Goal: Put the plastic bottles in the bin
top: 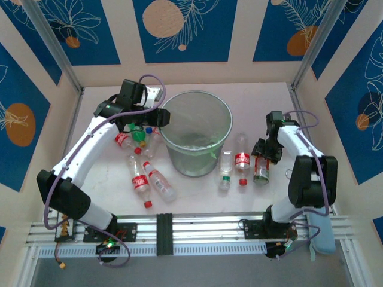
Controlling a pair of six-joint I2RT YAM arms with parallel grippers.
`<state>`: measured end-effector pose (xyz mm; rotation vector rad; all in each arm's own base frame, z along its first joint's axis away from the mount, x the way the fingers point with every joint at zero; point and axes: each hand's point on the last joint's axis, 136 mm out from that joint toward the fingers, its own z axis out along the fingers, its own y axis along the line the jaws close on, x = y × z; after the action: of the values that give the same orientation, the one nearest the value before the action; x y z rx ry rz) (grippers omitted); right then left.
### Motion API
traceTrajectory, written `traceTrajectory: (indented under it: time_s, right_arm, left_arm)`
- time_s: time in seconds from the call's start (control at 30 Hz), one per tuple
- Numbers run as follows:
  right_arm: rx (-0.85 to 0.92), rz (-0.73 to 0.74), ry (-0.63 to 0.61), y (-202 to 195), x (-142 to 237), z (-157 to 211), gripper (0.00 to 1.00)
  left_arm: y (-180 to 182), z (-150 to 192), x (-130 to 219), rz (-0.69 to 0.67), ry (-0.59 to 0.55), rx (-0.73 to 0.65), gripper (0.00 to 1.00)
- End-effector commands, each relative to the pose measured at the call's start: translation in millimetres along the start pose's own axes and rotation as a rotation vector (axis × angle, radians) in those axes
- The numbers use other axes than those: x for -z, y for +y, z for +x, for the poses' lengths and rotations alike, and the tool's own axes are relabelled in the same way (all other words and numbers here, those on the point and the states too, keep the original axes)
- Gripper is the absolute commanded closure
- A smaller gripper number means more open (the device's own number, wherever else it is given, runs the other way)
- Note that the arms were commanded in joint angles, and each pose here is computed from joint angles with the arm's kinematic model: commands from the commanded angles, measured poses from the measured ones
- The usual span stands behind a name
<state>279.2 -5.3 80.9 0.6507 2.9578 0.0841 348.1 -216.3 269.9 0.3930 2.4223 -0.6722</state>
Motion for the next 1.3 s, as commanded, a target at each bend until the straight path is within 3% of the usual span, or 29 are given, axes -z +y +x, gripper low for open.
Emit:
traceTrajectory:
  time_s: [0.0,0.17,0.47,0.63,0.73,0.9,1.27]
  right_arm:
    - [0.013,-0.077,-0.106,11.0,49.5,-8.8,0.43]
    - [0.086,-0.364,-0.305,53.4,138.0,-14.3,0.43]
    - [0.276,-0.602,-0.567,115.9,286.9,-1.5,0.45]
    - [0.45,-0.752,-0.609,176.3,331.7,16.9,0.47]
    - [0.564,-0.84,-0.559,224.0,331.2,30.4,0.48]
    - [0.705,-0.812,-0.439,280.1,297.5,44.6,0.48]
    - [0.828,-0.682,-0.204,304.1,201.9,77.0,0.48]
  left_arm:
    - [-4.0,-5.9,2.4,-0.006,-0.01,-0.025,0.54]
    - [-4.0,-7.9,0.3,-0.005,-0.02,-0.019,0.57]
    - [-5.4,-11.5,-5.0,0.008,-0.03,-0.004,0.64]
    - [-6.9,-13.9,-8.1,0.013,-0.038,0.011,0.68]
    - [-9.1,-16.3,-9.0,0.02,-0.055,0.026,0.68]
    - [-11.5,-18.3,-11.7,0.021,-0.066,0.043,0.7]
    - [-10.5,-21.3,-11.5,-0.001,-0.079,0.051,0.72]
